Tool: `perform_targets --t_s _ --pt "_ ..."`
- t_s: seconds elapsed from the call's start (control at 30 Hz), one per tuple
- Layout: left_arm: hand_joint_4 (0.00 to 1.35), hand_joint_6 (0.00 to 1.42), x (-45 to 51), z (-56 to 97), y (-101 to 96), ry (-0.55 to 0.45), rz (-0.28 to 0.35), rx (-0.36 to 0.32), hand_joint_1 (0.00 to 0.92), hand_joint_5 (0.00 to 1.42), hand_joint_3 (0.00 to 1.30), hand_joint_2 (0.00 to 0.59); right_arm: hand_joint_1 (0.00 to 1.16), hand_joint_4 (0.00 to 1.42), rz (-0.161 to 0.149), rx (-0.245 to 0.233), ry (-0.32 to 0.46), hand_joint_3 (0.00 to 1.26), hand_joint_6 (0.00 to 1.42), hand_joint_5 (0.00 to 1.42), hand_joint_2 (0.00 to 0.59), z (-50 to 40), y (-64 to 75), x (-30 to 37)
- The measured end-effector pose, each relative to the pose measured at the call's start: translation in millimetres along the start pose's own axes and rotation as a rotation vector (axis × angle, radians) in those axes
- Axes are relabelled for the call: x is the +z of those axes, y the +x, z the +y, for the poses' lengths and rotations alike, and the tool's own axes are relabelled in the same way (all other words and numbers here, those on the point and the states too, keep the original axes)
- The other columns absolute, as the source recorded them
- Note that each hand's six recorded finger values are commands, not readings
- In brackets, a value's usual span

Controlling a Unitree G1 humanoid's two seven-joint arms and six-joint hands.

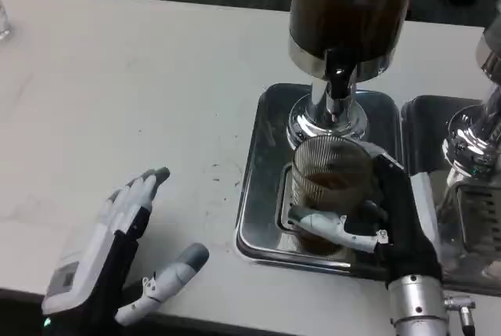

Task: Grasp the cup under the faucet to collect the drink, then remove the cup.

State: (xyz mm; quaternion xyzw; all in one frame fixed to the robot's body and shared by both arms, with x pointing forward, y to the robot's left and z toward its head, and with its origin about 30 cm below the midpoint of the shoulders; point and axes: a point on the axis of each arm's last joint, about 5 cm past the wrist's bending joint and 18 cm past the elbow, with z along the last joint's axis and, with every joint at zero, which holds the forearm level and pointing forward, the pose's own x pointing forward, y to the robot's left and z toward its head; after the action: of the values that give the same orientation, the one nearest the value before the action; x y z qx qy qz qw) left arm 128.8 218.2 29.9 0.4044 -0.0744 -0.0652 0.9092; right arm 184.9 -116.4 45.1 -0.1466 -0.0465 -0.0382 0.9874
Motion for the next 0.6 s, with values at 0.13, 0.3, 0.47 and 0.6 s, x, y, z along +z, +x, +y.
perform_targets --t_s 0.13,0.3,0.47,0.6 --pt "0.00 0.00 0.5 -1.2 0.5 -0.002 -0.005 -0.008 0.000 0.01 0.04 0.162 1.07 0.84 -0.010 -0.013 0.005 0.79 0.95 0.86 0.134 -2.4 -3.9 1.8" --pt "0.00 0.00 0.0 -0.2 0.9 0.005 -0.010 -0.015 0.000 0.01 0.04 0.163 1.07 0.85 -0.022 -0.027 0.010 0.80 0.98 0.87 0.134 -5.5 -8.0 4.2" --pt "0.00 0.00 1.0 2.2 1.4 0.015 -0.024 -0.016 0.000 0.00 0.04 0.161 1.07 0.85 -0.034 -0.032 0.018 0.80 0.98 0.88 0.134 -8.7 -13.0 7.1" --pt "0.00 0.00 3.8 6.1 2.4 0.025 -0.050 -0.013 0.000 0.00 0.03 0.159 1.06 0.88 -0.059 -0.029 0.015 0.81 1.03 0.91 0.126 -12.5 -17.0 11.6"
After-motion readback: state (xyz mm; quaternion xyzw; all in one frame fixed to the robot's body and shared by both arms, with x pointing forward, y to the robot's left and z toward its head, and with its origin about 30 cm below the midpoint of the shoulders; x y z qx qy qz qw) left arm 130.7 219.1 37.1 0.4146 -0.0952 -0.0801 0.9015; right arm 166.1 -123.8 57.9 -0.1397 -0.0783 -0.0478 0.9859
